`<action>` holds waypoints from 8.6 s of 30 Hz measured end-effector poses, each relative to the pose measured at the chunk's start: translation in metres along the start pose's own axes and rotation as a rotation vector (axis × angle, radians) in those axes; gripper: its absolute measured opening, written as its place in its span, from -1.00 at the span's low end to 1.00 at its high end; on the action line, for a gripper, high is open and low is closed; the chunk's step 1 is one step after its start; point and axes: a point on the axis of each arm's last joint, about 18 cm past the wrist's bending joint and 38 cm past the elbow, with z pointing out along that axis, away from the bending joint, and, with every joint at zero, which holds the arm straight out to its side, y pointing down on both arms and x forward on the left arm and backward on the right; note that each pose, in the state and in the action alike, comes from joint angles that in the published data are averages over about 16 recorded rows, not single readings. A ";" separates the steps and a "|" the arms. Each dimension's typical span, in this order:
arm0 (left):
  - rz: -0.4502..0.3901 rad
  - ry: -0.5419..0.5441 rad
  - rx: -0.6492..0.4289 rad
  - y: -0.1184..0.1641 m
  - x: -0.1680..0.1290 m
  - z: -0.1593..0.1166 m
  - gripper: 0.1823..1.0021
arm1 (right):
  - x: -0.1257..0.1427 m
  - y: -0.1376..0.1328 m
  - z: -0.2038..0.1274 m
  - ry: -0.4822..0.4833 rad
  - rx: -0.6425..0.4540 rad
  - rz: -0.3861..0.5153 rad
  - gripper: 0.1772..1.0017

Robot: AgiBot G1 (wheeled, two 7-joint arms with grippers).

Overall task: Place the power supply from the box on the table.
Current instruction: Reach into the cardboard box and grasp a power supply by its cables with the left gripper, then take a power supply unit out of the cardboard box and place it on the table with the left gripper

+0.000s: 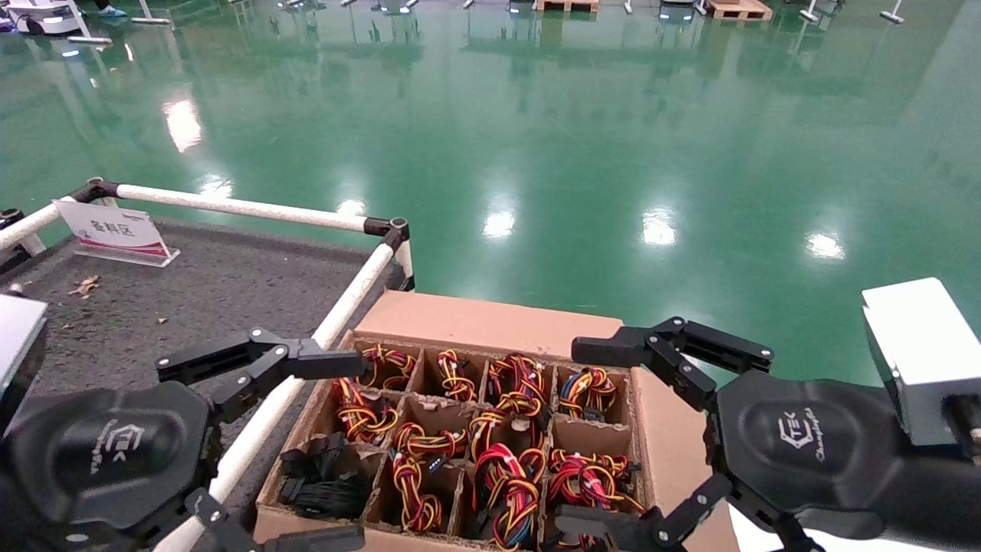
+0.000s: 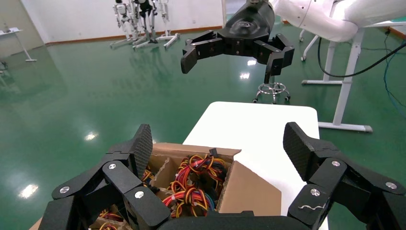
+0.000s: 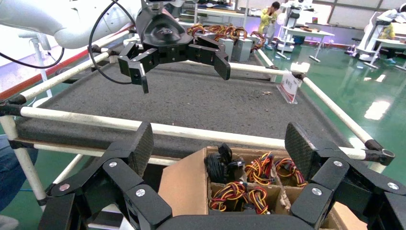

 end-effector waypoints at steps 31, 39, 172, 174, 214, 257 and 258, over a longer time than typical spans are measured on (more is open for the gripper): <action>0.000 0.000 0.000 0.000 0.000 0.000 0.99 | 0.000 0.000 0.000 0.000 0.000 0.000 0.99; 0.000 0.000 0.000 0.000 0.000 0.000 0.99 | 0.000 0.000 0.000 0.000 0.000 0.000 0.99; -0.144 -0.222 -0.736 0.096 -0.052 0.015 0.99 | 0.000 0.000 0.000 0.000 0.000 0.000 -0.99; -0.143 -0.226 -0.737 0.096 -0.052 0.014 0.99 | 0.000 0.000 0.000 0.000 0.000 0.000 -0.99; -0.179 -0.240 -0.734 0.094 -0.051 0.020 -0.39 | 0.000 0.000 0.000 0.000 0.000 0.000 -0.99; 0.329 -0.375 -0.365 -0.105 -0.096 0.013 -0.95 | 0.000 0.000 0.000 0.000 0.000 0.000 -0.99; 0.350 -0.383 -0.362 -0.111 -0.097 0.013 -0.95 | 0.000 0.000 0.000 0.000 0.000 0.000 -0.99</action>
